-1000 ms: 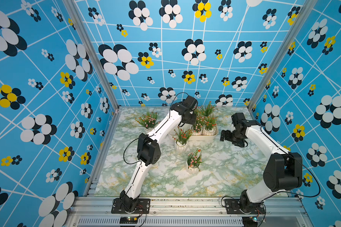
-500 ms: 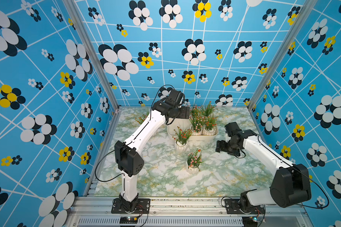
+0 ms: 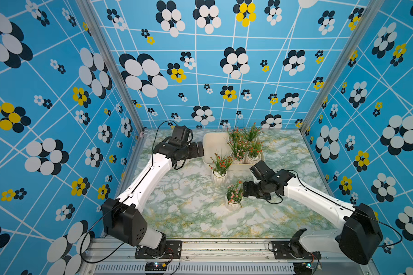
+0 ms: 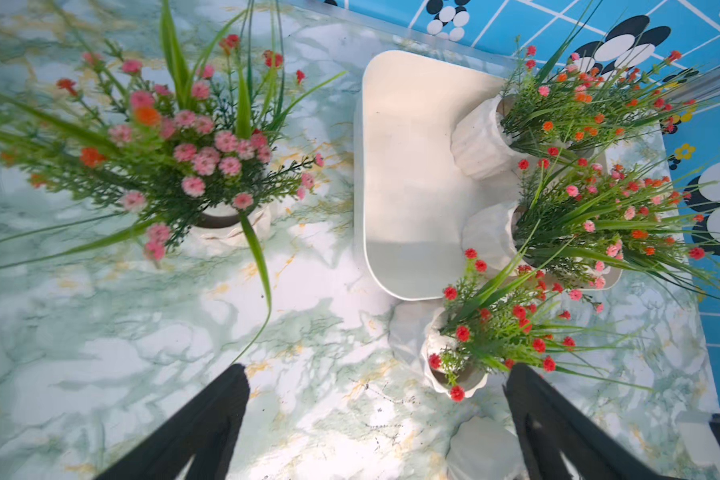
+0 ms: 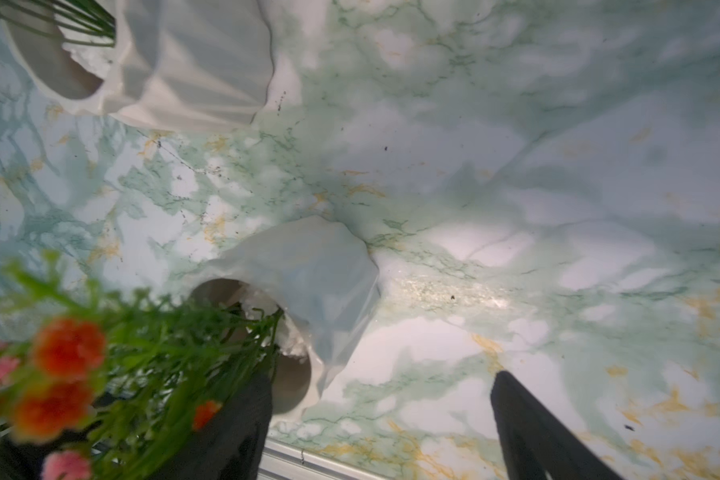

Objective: Put the potted gypsophila into the storage box
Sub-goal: Pick up the baby's breath potted plant from the center of the board.

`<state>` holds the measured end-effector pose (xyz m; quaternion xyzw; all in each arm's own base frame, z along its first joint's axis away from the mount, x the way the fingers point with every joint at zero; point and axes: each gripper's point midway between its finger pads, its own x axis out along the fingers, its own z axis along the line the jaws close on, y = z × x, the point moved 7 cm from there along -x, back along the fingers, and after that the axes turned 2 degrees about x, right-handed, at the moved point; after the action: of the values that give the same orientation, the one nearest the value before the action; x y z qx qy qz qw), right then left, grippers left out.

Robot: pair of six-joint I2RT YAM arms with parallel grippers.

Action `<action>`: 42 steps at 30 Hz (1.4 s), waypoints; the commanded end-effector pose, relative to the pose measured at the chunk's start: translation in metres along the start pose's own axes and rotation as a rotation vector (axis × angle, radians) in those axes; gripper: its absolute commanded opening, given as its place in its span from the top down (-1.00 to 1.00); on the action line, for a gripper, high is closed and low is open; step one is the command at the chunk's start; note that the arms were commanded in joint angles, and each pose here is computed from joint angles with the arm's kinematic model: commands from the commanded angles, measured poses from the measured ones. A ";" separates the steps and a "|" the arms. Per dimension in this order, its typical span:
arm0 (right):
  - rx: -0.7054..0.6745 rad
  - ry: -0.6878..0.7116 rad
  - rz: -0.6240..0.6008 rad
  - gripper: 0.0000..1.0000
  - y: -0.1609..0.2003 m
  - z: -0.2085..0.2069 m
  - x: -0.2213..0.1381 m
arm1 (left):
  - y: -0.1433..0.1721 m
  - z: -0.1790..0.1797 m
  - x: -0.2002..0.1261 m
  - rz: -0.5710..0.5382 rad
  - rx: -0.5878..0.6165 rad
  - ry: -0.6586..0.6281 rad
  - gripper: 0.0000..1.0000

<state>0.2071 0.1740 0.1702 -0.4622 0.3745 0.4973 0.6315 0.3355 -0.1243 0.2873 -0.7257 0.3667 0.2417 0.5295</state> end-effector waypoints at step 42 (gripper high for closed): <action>-0.130 0.202 0.058 1.00 -0.015 0.024 0.011 | 0.031 0.020 0.034 0.101 -0.082 0.038 -0.99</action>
<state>0.2193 0.1982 0.1541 -0.5198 0.4249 0.4943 0.5522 0.3310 -0.1230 0.2430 -0.7300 0.4003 0.2662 0.4857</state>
